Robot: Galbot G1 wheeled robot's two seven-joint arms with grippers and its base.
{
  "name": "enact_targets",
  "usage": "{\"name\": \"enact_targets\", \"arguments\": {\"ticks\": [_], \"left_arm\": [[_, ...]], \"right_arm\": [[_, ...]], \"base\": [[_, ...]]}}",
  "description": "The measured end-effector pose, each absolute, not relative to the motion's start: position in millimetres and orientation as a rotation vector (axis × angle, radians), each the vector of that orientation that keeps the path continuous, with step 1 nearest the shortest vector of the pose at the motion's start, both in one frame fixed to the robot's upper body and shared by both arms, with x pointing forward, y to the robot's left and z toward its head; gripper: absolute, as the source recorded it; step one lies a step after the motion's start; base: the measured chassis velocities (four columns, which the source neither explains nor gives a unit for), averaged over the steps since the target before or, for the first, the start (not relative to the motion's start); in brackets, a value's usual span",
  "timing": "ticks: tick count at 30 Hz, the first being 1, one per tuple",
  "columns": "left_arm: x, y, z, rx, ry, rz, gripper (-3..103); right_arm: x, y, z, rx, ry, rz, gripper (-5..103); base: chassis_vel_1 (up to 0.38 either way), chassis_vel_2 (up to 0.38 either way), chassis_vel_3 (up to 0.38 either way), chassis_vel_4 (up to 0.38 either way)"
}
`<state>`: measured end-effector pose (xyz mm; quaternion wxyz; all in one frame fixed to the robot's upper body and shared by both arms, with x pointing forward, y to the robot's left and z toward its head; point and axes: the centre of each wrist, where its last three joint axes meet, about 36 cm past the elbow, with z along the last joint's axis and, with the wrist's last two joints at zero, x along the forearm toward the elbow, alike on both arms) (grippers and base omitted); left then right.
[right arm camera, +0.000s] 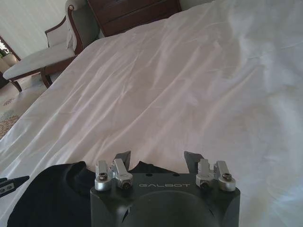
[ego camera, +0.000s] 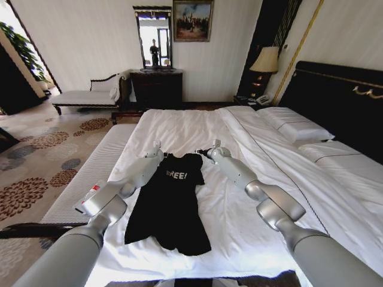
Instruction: Fold the clothes on the bed.
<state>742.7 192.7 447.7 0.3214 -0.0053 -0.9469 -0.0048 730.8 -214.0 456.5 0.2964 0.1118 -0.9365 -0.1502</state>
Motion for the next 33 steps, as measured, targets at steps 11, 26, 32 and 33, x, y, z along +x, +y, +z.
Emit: {"name": "enact_targets", "arguments": {"ticks": [11,26,32,33], "left_arm": [[693,253,460,-0.039,-2.542,0.025,98],[502,337,425,-0.082,-2.684,0.072,101],[433,337,414,-0.133,-2.710,0.079,99],[425,335,416,-0.143,-2.720,0.090,99]], "right_arm": [[695,-262,478,0.269,-2.520,-0.427,99],[551,-326,478,0.389,-2.579,-0.369,100],[486,-328,451,0.387,-2.557,-0.408,100],[474,-328,446,0.382,-2.551,-0.421,100]], "base": [[0.000,0.000,0.000,0.000],[0.000,0.000,0.000,0.000],[0.000,0.000,0.000,0.000],[0.000,0.000,0.000,0.000]]}}
